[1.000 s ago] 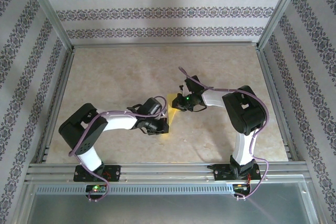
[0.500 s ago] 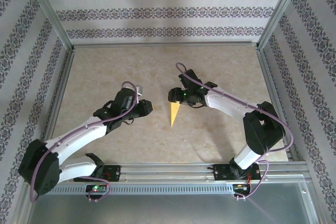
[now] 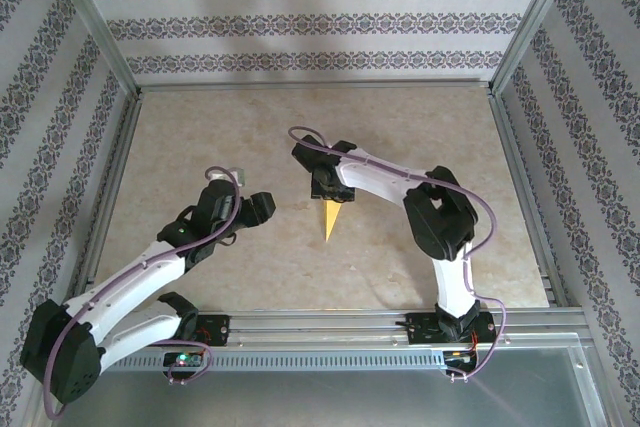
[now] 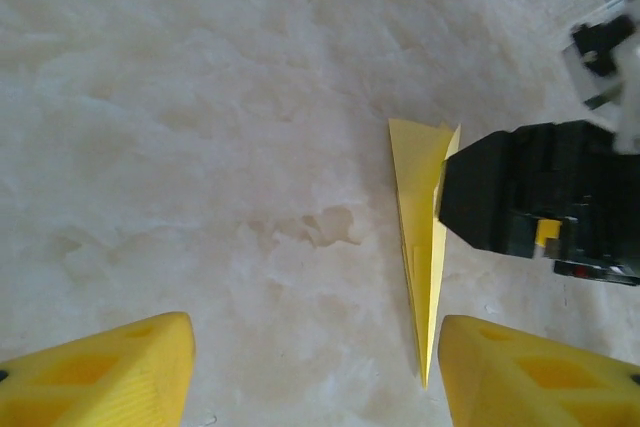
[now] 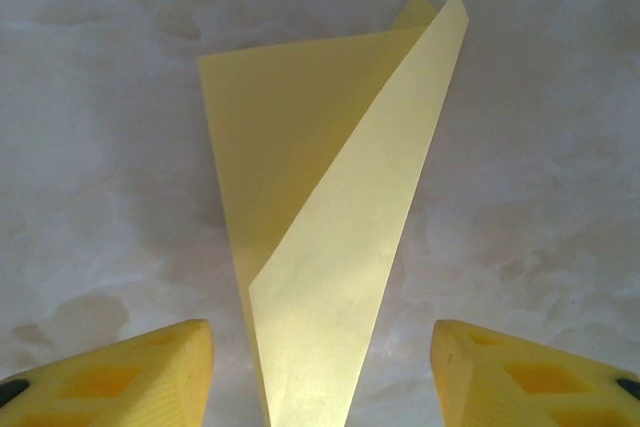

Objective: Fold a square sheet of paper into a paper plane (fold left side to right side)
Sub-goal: Pick up the paper plane at the center of the table.

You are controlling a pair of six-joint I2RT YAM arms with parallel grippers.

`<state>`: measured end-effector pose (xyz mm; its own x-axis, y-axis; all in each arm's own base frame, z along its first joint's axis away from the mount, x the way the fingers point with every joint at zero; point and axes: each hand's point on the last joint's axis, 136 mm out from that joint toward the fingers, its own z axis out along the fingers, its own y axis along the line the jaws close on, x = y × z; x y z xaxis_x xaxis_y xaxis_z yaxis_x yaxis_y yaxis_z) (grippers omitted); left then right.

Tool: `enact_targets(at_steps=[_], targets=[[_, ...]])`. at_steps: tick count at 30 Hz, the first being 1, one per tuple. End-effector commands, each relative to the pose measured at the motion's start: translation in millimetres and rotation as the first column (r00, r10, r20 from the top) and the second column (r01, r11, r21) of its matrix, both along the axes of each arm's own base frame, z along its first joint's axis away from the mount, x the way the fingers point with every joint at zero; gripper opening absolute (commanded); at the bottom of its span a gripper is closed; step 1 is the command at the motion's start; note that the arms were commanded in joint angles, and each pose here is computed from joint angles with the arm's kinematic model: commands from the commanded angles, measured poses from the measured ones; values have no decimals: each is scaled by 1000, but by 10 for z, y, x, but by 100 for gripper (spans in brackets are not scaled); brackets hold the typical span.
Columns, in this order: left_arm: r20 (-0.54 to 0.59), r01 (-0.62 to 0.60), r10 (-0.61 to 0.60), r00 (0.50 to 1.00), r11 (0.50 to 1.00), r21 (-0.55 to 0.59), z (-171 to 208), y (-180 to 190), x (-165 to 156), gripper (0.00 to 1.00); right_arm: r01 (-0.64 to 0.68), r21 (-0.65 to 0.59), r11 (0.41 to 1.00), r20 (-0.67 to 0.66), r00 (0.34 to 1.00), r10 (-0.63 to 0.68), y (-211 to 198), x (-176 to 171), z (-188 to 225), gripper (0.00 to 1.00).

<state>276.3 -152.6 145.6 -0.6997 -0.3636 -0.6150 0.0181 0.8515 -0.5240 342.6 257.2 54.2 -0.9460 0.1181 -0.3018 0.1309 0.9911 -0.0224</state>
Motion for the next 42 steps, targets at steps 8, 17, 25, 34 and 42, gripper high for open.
enact_targets(at_steps=[8,17,25,34,42], targets=[[-12,-30,31,999,999,24,-97,171,-66,69,6,-97,995,-35,999,-9,-17,82,-226,59],[-22,-34,34,999,999,23,-108,184,-66,70,39,-124,992,-39,998,-44,-115,17,-292,42],[-39,-33,34,999,999,26,-116,198,-87,70,87,-104,991,10,996,-86,-204,-7,-125,11],[-27,-39,39,999,999,5,6,203,-97,70,92,-48,995,148,985,-84,-346,-27,478,0],[5,-48,48,999,995,-84,201,146,-33,74,-38,100,994,316,949,5,-358,-96,1033,0]])
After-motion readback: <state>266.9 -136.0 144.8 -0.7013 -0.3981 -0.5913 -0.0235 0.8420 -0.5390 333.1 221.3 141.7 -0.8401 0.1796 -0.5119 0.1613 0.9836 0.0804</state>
